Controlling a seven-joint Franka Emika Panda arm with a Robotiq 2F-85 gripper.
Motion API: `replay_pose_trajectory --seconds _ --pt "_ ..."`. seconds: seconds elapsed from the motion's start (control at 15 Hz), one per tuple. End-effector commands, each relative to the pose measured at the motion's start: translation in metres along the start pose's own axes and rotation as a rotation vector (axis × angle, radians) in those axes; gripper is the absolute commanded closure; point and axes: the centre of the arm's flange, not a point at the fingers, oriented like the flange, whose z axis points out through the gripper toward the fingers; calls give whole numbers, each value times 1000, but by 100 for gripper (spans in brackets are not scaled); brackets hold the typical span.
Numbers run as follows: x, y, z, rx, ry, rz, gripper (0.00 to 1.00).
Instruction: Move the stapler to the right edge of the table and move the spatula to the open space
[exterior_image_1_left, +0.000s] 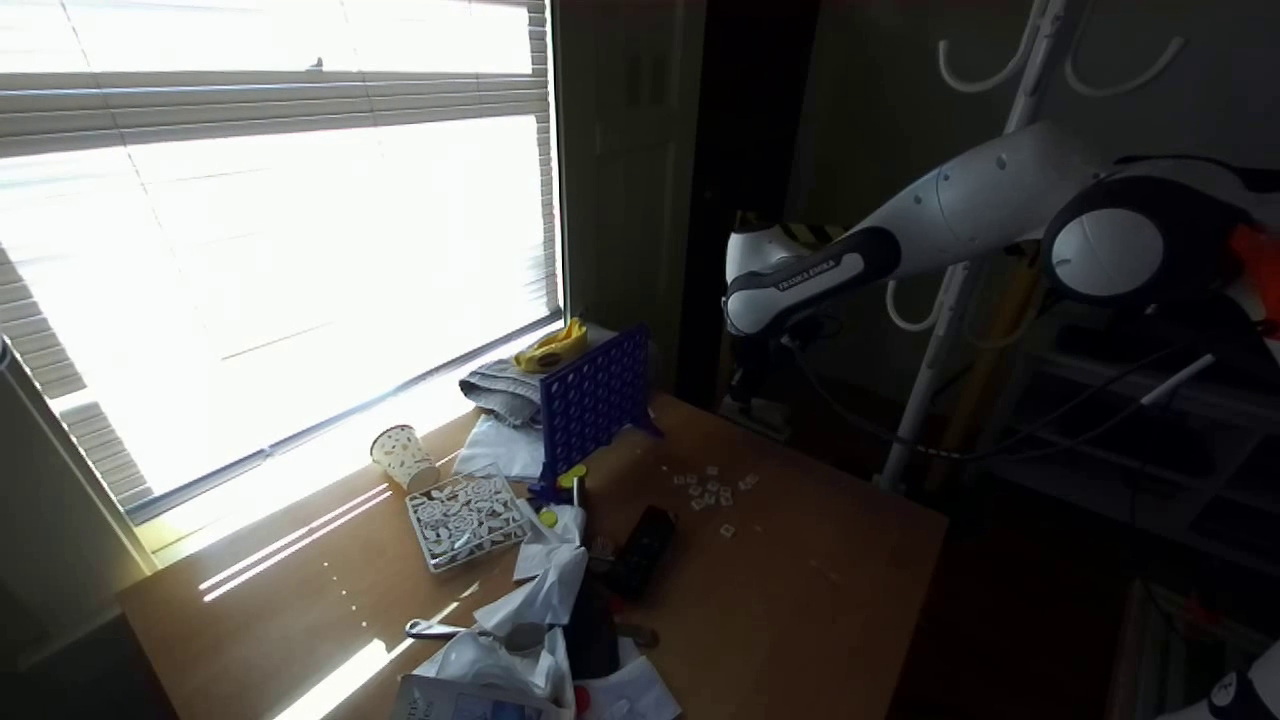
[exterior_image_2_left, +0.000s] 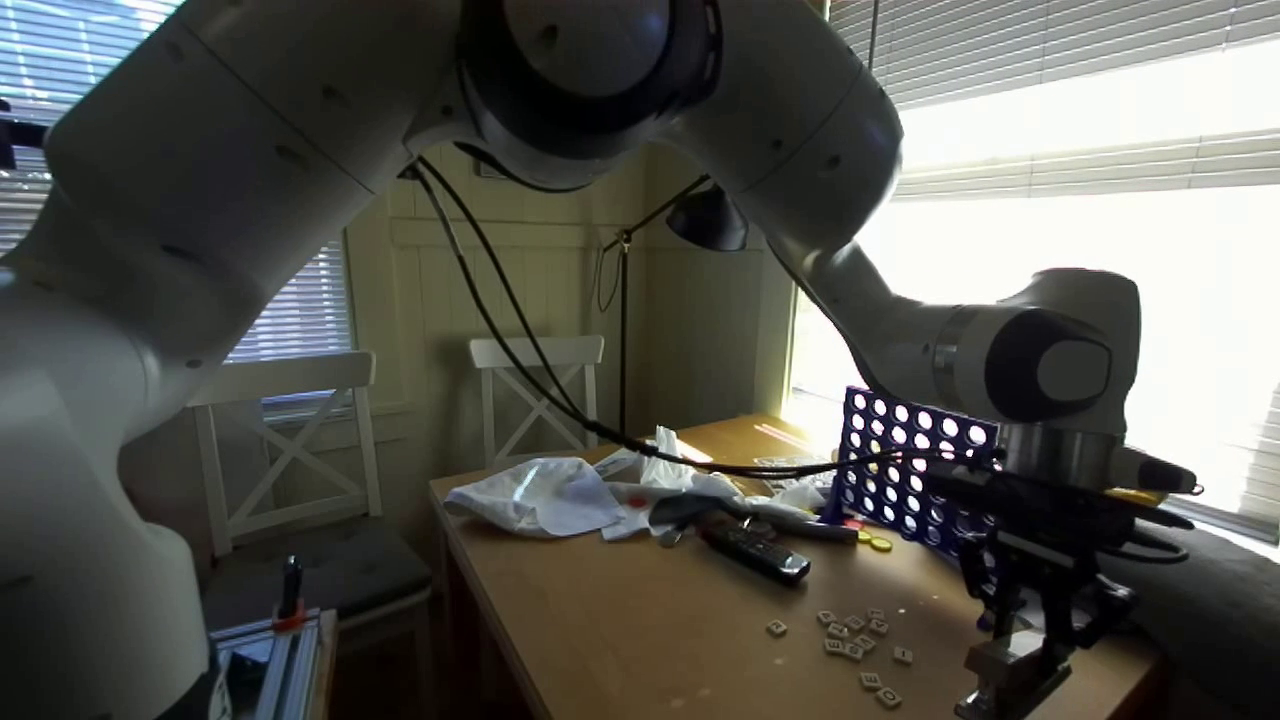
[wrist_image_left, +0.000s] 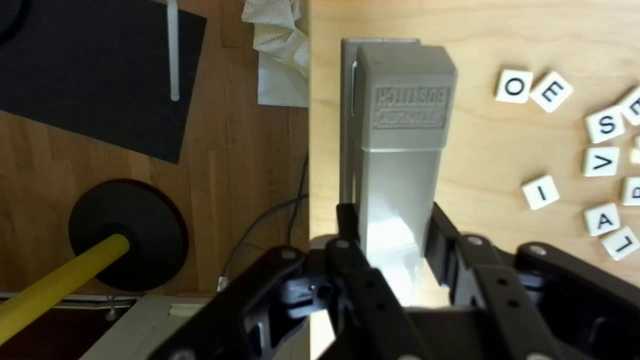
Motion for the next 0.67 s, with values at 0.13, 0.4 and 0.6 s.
replay_pose_trajectory --seconds 0.13,0.4,0.6 --pt "24 3 18 97 -45 8 89" --pt "24 13 37 102 -71 20 89" --pt "23 18 45 95 -73 23 89"
